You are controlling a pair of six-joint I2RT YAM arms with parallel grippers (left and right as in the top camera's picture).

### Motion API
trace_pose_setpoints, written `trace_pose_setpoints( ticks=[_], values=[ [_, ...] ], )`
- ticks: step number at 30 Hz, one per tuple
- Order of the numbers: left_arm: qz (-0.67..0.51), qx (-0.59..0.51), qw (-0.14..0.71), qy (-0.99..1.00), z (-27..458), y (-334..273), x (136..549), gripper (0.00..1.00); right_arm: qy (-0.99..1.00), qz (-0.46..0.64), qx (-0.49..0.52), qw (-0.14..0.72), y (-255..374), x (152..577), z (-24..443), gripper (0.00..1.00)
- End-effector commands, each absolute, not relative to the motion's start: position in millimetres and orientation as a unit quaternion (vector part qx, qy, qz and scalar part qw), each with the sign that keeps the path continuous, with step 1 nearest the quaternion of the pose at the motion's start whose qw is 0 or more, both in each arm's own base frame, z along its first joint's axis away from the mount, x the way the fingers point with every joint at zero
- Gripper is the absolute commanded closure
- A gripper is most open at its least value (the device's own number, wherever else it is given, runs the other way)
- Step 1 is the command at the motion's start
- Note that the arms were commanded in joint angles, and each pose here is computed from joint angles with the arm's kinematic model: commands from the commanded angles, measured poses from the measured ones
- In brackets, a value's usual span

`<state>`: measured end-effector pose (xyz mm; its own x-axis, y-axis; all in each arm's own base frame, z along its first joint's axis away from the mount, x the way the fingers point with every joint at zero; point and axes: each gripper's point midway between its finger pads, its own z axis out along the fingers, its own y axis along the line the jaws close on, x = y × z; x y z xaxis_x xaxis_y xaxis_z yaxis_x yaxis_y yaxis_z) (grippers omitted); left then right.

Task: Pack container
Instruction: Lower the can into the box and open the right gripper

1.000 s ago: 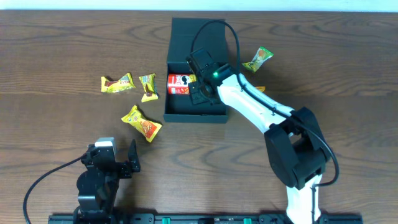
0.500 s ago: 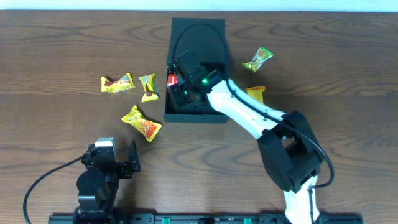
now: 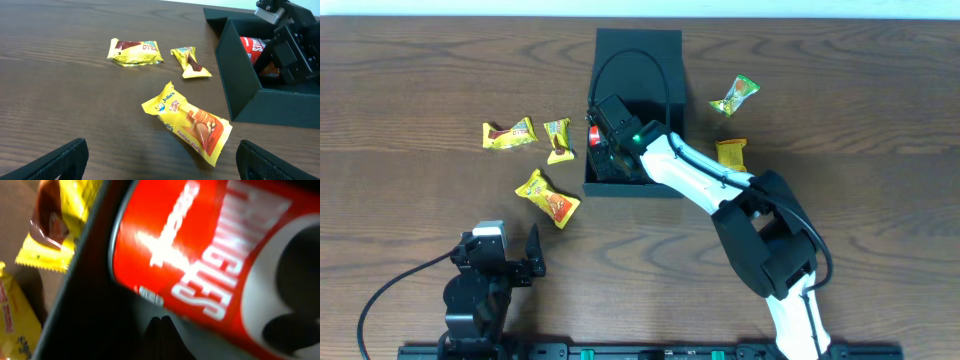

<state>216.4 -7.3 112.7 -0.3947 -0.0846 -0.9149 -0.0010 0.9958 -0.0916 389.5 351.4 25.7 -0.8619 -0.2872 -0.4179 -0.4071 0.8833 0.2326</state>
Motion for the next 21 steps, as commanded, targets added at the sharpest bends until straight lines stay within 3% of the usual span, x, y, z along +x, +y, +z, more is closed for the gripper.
trace_pose_setpoints(
  ticks=[1, 21],
  values=[
    [-0.037, -0.030, 0.544, 0.838, 105.4, -6.0, 216.1, 0.05, 0.951, 0.152, -0.171, 0.209, 349.9, 401.2, 29.6, 0.99],
    [-0.037, -0.030, 0.544, 0.838, 105.4, -6.0, 216.1, 0.04, 0.943, 0.131, -0.149, 0.268, 343.1, 430.7, 38.4, 0.99]
  ],
)
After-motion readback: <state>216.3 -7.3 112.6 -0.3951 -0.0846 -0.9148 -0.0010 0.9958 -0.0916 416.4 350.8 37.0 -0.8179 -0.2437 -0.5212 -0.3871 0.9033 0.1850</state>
